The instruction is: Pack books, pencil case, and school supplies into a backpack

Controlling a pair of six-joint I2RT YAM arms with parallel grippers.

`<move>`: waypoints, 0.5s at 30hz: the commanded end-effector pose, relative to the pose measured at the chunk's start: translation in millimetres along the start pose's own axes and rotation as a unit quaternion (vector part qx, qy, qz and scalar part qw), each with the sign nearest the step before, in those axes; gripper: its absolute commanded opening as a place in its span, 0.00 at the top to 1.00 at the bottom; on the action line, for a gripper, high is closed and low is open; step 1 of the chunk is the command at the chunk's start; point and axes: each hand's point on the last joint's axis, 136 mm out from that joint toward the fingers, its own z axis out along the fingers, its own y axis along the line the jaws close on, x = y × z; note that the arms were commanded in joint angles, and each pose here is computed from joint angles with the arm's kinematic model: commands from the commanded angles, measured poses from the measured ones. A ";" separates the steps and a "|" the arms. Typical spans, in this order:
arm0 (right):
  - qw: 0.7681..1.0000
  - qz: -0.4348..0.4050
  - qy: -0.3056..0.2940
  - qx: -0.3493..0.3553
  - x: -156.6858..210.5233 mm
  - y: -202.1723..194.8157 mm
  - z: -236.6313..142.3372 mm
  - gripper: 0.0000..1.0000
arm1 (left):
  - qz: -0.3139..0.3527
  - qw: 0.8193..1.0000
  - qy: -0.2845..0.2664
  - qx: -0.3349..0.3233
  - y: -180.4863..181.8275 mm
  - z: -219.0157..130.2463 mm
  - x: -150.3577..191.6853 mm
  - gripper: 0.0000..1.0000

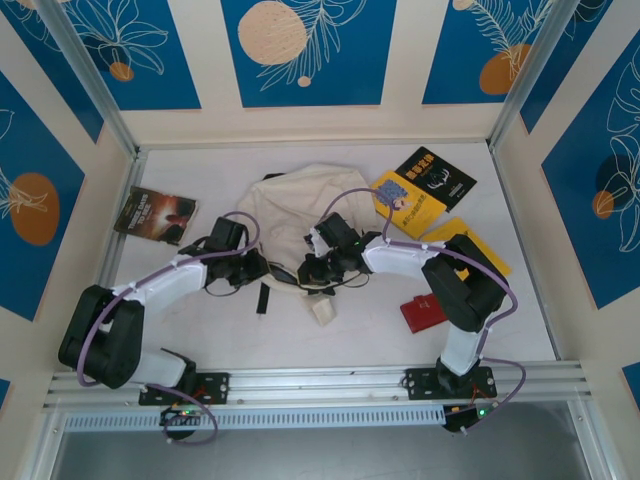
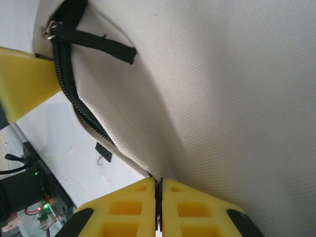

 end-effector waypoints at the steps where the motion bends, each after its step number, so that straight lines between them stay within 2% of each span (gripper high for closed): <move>1: 0.997 0.035 0.001 0.065 1.1 -23.4 1.5 0.91 | 0.006 0.999 -0.003 -0.048 22.0 0.3 6.0 0.94; 6: 0.993 0.055 0.001 0.102 2.4 -37.9 2.1 0.90 | 0.004 0.998 -0.001 -0.067 34.7 5.0 10.6 1.00; 15: 0.978 0.099 0.004 0.184 7.4 -67.0 -2.6 0.91 | -0.021 0.992 -0.001 -0.122 62.0 4.8 15.0 1.00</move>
